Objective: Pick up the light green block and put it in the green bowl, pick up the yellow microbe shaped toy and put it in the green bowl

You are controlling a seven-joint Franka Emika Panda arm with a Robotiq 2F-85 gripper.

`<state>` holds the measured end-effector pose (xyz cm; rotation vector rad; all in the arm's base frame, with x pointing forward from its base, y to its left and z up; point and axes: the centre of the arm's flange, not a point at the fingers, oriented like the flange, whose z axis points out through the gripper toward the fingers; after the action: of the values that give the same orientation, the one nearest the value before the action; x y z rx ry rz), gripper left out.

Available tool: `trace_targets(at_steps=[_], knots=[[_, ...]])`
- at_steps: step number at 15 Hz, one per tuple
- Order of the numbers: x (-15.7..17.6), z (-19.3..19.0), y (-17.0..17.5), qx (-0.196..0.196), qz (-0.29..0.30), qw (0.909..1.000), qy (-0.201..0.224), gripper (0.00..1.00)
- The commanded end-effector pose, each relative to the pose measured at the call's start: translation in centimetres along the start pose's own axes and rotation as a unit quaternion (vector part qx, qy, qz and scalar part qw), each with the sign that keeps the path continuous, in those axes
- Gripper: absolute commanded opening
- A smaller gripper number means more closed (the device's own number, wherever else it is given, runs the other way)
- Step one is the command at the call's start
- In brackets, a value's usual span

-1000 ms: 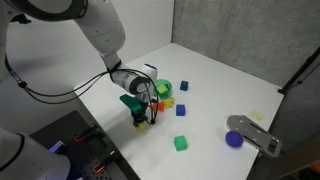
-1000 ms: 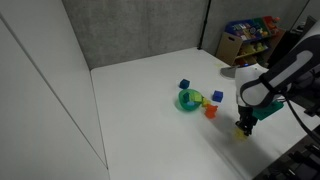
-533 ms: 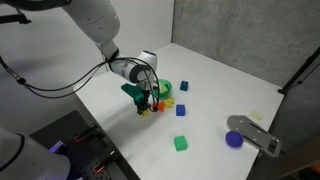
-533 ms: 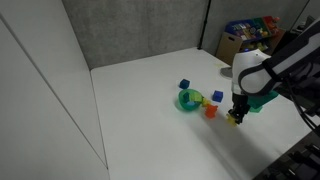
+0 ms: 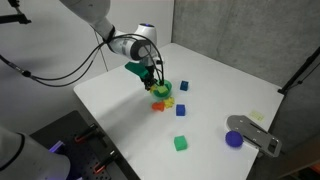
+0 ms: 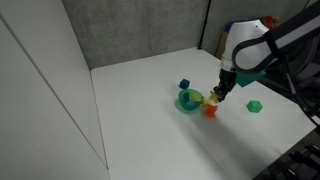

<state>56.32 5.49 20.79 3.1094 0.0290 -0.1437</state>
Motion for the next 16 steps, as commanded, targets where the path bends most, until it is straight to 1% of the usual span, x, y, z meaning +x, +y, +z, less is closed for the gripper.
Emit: trace_targets(at_steps=[1, 2, 4, 6, 8, 13, 16], knots=[[4.3, -2.4, -1.8, 0.003, -0.014, 0.9991, 0.040, 0.04], [5.5, -2.8, -2.3, 0.006, -0.015, 0.9988, 0.046, 0.04], [7.7, -3.0, -3.2, -0.001, -0.017, 0.9981, 0.059, 0.04], [9.8, -2.3, -4.0, -0.002, -0.019, 0.9978, 0.064, 0.04], [11.3, -0.7, -4.6, 0.002, -0.022, 0.9977, 0.064, 0.04], [13.2, 3.7, -5.5, 0.008, -0.033, 0.9981, 0.051, 0.04], [13.1, 6.1, -6.1, 0.004, -0.042, 0.9984, 0.037, 0.04]])
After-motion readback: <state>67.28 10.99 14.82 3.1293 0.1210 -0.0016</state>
